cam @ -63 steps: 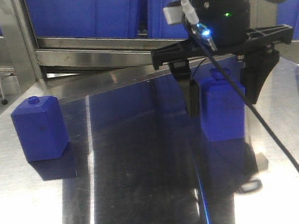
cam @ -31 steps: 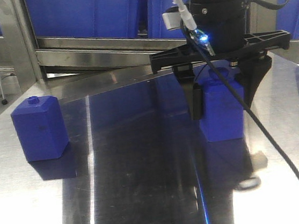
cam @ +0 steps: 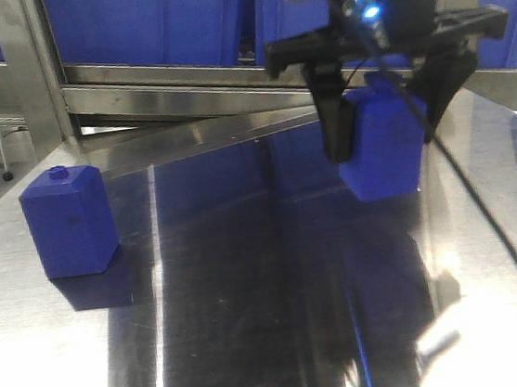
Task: Pick and sort blue part to right shelf
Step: 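Lift the blue part with the right gripper and hold it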
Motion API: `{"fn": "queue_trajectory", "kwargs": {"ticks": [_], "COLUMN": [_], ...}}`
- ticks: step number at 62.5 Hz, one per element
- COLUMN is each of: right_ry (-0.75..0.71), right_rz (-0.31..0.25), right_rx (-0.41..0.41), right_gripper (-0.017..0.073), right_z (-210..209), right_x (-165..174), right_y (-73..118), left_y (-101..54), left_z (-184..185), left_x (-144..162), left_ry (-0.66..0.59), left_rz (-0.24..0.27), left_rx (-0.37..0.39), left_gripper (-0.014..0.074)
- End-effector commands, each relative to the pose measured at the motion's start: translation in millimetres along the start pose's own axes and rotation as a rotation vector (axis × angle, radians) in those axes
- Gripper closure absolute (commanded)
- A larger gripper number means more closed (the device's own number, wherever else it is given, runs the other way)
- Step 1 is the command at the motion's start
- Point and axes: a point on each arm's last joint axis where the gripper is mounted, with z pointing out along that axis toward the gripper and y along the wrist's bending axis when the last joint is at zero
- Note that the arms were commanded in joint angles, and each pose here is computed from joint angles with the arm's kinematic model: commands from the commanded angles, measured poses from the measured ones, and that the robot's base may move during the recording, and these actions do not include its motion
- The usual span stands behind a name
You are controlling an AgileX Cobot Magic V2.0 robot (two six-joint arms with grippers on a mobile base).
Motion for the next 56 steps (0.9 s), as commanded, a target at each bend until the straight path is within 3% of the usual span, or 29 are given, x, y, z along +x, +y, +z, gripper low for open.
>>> {"fn": "queue_trajectory", "kwargs": {"ticks": [1, 9, 15, 21, 34, 43, 56], "right_ry": [-0.155, -0.229, -0.289, -0.376, -0.617, -0.751, -0.942], "right_rz": [-0.075, -0.123, -0.126, -0.096, 0.044, 0.076, 0.009], "right_rx": [-0.058, -0.093, -0.087, -0.065, 0.029, 0.079, 0.136], "right_gripper": [0.0203, 0.0203, 0.0203, 0.0203, 0.0203, 0.0203, 0.0203], "right_z": [-35, -41, -44, -46, -59, -66, -75], "right_x": [-2, 12, 22, 33, 63, 86, 122], "right_y": [-16.3, -39.4, -61.0, -83.1, -128.7, -141.1, -139.8], "left_y": [0.2, 0.2, 0.2, 0.2, 0.2, 0.2, 0.2], "left_z": [-1, -1, -1, -1, -1, -1, -1], "left_x": [-1, -1, -1, -1, -1, -1, -1], "left_ry": [-0.084, -0.084, -0.084, -0.084, -0.084, -0.084, -0.084], "left_rz": [-0.019, -0.019, -0.019, -0.019, -0.019, -0.019, -0.019], "left_rx": [-0.003, -0.003, -0.003, -0.003, -0.003, -0.003, -0.003], "left_gripper": [0.047, 0.047, 0.047, 0.047, 0.047, 0.047, 0.047]}}
